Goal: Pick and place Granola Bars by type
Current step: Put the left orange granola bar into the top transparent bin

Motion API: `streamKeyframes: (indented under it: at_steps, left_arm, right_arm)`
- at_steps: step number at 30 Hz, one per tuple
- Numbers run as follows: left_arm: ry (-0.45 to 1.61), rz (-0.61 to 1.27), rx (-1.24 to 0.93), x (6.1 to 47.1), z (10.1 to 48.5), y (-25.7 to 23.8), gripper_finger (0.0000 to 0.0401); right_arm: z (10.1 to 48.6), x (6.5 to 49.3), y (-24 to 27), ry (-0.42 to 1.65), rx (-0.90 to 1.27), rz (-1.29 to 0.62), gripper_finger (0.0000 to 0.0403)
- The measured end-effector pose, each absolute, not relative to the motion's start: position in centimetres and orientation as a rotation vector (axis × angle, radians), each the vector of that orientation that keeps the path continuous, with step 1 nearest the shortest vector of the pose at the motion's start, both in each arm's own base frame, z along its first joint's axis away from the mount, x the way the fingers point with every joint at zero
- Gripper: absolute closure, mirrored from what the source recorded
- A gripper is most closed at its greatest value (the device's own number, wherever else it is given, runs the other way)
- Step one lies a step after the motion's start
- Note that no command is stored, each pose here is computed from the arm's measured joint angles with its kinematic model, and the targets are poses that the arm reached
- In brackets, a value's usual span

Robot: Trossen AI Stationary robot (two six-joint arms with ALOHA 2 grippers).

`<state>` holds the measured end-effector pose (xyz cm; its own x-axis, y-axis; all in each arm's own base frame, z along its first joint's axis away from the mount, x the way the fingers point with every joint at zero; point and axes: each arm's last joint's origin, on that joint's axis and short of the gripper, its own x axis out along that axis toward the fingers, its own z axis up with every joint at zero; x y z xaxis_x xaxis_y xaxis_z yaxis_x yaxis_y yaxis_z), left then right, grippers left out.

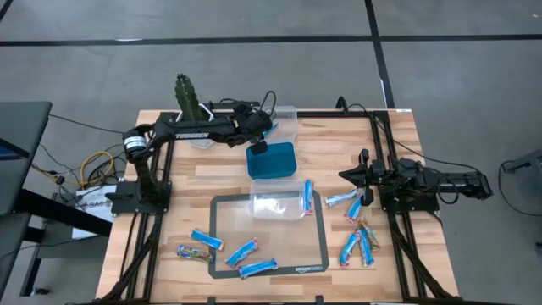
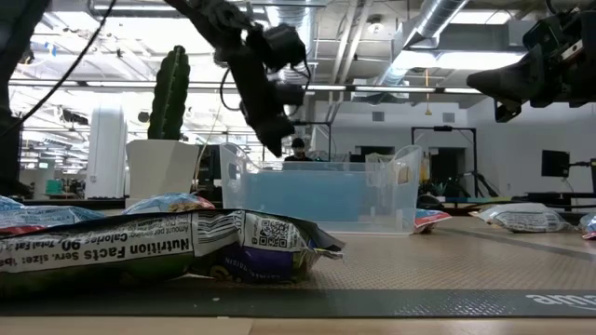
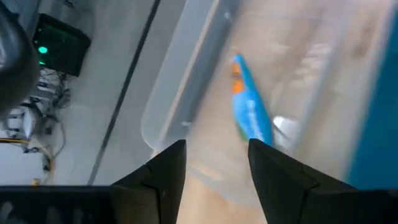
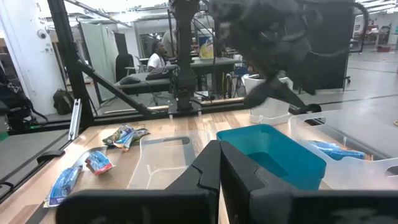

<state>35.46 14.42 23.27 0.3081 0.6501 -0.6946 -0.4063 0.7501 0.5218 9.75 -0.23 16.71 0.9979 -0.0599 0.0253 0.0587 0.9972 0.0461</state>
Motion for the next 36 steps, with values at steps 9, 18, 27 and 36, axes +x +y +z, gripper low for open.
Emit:
streamKeyframes:
  at_steps: [9,18,27,36]
  left_arm:
    - [0.927,0.532,0.154,30.2,25.2,7.2,0.0237]
    - [0.848,0.456,0.009,23.2,22.3,1.4,0.0237]
    - [0.852,0.358,-0.081,19.4,19.5,-1.0,0.0237]
    - [0.839,0.323,-0.102,18.2,18.5,-1.5,0.0237]
  right_arm:
    - [16.7,9.7,-0.2,-0.027,0.045,-0.06,0.0403]
    - [16.7,9.7,-0.2,-0.027,0.045,-0.059,0.0403]
    - [16.7,9.7,-0.2,-0.026,0.045,-0.06,0.0403]
    - [16.7,9.7,-0.2,-0.026,0.045,-0.06,0.0403]
